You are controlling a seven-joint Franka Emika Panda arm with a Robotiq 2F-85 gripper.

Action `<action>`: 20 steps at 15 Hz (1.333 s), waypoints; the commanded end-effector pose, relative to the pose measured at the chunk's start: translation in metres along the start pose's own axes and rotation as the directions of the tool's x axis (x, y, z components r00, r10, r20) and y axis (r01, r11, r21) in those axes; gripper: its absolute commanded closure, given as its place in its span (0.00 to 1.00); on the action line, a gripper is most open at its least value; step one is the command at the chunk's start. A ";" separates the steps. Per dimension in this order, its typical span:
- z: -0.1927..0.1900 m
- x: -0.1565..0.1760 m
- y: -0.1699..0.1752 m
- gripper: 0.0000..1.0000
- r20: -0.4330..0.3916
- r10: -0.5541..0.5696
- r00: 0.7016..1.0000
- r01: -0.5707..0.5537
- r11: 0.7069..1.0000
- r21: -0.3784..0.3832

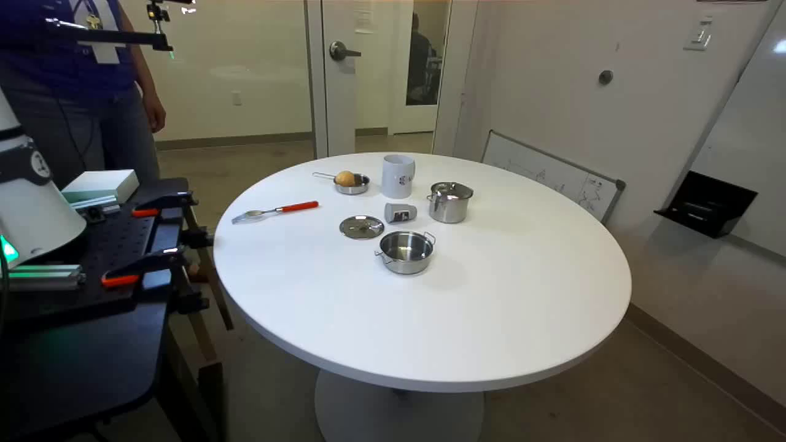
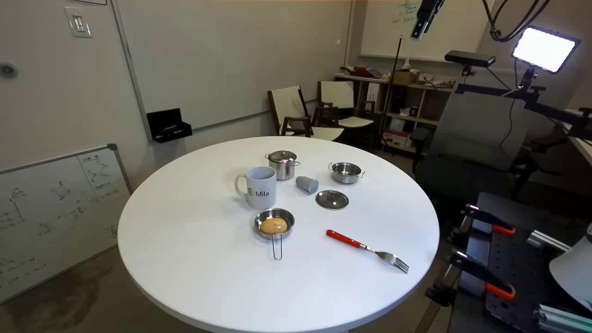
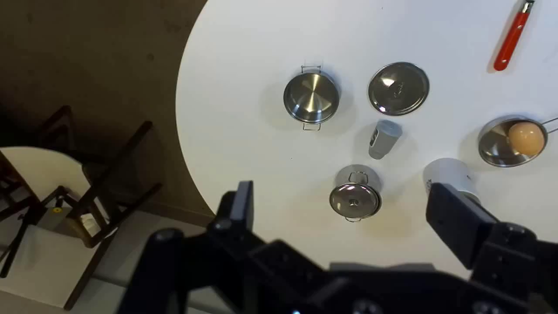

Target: Place the salt shaker upright on the table

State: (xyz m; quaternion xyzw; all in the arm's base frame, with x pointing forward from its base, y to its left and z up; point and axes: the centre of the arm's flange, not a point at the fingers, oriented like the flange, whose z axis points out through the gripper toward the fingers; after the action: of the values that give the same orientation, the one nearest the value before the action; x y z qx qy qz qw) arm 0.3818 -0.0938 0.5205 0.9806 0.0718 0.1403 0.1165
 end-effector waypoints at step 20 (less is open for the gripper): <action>0.151 0.057 -0.159 0.00 0.312 -0.164 0.936 0.162 0.986 0.030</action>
State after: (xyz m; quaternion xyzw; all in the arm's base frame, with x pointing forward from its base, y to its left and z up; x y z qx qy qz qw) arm 0.4633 0.0380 0.3545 0.9813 0.1337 -0.0274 0.1356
